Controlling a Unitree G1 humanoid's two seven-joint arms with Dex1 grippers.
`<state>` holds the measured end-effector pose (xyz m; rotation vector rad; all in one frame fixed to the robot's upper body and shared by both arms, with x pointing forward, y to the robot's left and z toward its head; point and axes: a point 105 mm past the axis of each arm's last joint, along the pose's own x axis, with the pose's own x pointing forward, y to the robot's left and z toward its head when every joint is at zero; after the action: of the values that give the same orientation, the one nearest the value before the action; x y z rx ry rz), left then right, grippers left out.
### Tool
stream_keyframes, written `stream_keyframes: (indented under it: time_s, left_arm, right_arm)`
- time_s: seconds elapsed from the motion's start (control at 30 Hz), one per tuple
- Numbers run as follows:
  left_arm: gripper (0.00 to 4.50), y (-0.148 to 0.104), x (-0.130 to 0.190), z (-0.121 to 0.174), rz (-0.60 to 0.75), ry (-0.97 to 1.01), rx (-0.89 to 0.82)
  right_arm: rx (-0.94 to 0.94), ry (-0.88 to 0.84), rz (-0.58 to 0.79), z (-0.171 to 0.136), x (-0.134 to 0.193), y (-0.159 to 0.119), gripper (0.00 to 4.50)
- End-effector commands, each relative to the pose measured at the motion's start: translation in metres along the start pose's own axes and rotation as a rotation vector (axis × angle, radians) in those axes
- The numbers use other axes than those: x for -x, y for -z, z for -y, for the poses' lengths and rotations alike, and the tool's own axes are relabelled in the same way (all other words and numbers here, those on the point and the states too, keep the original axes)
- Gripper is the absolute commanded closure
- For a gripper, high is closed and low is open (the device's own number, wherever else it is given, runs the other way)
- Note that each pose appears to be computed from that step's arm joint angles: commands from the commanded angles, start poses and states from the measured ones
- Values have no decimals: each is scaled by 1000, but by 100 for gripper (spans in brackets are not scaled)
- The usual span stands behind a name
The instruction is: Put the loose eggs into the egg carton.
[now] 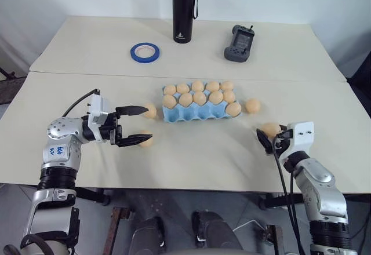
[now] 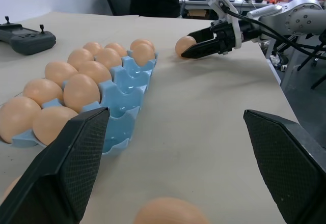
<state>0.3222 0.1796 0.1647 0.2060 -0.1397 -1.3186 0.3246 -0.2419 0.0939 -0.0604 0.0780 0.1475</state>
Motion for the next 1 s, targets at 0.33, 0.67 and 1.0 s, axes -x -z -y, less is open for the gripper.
stream_keyframes:
  time_s: [0.33, 0.67, 1.0]
  left_arm:
    - [0, -11, 6, 0, 27, -34, -63]
    - [0, -12, 8, -1, 29, -66, -66]
    - [0, -14, 16, 2, 20, -105, -75]
  right_arm:
    - [46, -48, 156, -7, 2, -52, 308]
    - [18, -277, 254, -82, -32, -105, 318]
    - [21, -429, 202, -127, -64, -90, 318]
